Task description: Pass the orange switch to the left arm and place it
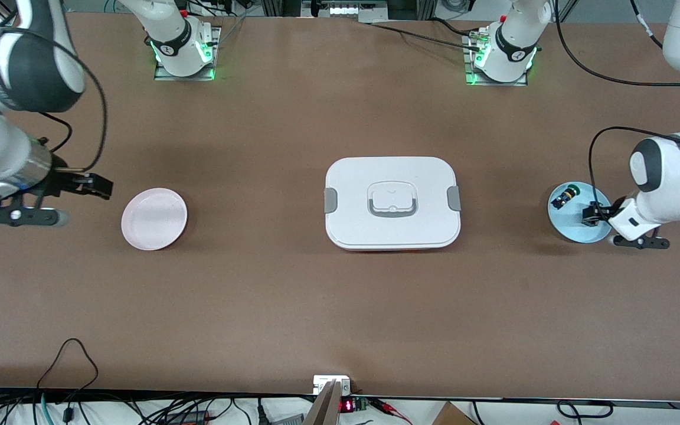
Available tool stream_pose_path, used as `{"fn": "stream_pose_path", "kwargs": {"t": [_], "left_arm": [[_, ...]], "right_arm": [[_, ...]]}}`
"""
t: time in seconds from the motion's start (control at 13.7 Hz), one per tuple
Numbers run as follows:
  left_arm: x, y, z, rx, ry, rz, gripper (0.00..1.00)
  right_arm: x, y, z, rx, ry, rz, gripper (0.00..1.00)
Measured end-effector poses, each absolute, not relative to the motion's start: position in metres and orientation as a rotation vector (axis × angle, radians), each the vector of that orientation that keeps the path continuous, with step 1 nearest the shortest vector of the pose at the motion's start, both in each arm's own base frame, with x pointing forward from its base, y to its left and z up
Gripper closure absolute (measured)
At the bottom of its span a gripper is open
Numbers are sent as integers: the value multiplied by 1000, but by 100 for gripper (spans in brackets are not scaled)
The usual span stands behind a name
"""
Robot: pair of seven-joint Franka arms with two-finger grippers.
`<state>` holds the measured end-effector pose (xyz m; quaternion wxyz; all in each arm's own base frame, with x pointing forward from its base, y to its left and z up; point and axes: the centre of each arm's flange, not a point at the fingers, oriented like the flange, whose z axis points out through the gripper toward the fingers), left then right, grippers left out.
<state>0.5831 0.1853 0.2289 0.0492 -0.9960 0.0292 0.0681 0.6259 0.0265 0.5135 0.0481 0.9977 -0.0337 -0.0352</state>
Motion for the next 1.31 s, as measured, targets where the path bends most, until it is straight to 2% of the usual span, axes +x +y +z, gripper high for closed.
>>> {"fn": "stream_pose_path", "kwargs": {"t": [0.36, 0.51, 0.73, 0.95, 1.31], "left_arm": [[624, 123, 393, -3027, 145, 99, 0], [621, 92, 463, -3052, 147, 6, 0], [593, 65, 544, -3107, 120, -91, 0], [563, 37, 589, -3126, 8, -80, 0], [553, 26, 588, -3130, -31, 7, 0]], "right_arm": [[619, -37, 533, 3056, -159, -145, 0], [615, -38, 538, 3040, -153, -150, 0], [611, -22, 538, 3036, -116, -150, 0], [603, -39, 532, 3050, -140, -119, 0], [589, -42, 532, 3068, -141, -131, 0]]}}
